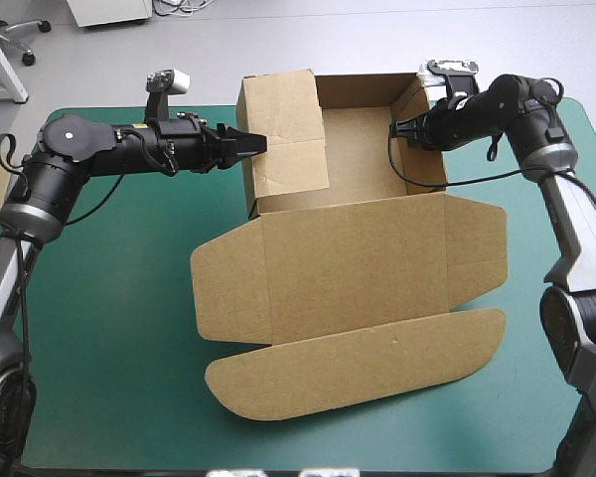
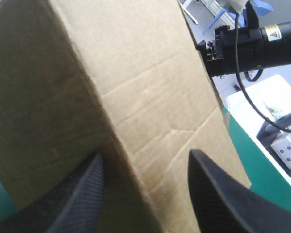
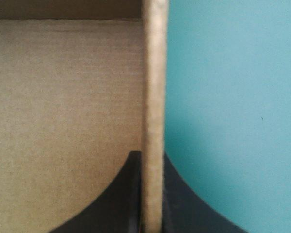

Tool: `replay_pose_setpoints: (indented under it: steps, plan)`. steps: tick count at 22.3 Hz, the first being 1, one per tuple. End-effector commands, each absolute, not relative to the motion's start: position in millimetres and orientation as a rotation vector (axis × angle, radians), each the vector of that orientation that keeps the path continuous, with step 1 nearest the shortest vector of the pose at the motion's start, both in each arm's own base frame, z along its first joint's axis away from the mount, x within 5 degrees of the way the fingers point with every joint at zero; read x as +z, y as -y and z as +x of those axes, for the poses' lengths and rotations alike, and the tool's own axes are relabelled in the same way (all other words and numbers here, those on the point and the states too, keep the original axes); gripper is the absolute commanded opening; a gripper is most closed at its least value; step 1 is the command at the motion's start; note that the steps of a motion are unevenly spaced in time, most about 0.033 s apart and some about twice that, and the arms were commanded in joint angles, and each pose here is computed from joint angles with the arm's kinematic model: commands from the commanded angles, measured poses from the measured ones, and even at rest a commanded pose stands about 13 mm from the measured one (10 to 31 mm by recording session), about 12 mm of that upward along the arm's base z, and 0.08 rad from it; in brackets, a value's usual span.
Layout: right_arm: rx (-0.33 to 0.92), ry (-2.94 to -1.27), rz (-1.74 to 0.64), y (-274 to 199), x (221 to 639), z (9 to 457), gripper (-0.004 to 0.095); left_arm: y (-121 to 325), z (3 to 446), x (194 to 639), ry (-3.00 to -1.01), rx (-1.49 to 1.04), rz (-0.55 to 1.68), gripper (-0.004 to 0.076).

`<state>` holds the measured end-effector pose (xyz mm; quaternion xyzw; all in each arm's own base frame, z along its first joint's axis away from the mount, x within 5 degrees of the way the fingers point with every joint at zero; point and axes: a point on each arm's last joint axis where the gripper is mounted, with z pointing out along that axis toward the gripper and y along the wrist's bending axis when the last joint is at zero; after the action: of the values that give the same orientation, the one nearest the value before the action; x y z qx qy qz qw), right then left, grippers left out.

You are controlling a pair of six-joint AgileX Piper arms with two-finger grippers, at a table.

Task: Fold the box

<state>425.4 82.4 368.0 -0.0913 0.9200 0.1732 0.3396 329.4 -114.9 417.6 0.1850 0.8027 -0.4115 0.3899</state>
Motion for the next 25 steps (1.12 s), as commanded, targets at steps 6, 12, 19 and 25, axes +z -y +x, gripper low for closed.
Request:
replay_pose_setpoints:
  steps: [6,12,19,25]
  plan:
    - [0.497,-2.249,-0.202,-82.3,405.8,413.7,-0.0032,108.0,310.6,474.8,-1.938,-0.875,0.524,0.0379]
    - [0.494,-2.247,-0.199,-81.4,405.8,414.0,-0.0032,61.8,302.9,520.4,-1.966,-0.151,0.460,0.0379]
    - [0.501,-2.213,-0.192,-81.9,408.8,415.6,-0.0032,-32.0,314.2,496.6,-2.121,0.266,0.132,0.0379]
    - [0.521,-2.197,-0.182,-82.8,410.3,416.2,-0.0032,-101.5,319.4,443.1,-2.165,-0.006,-0.161,0.0379]
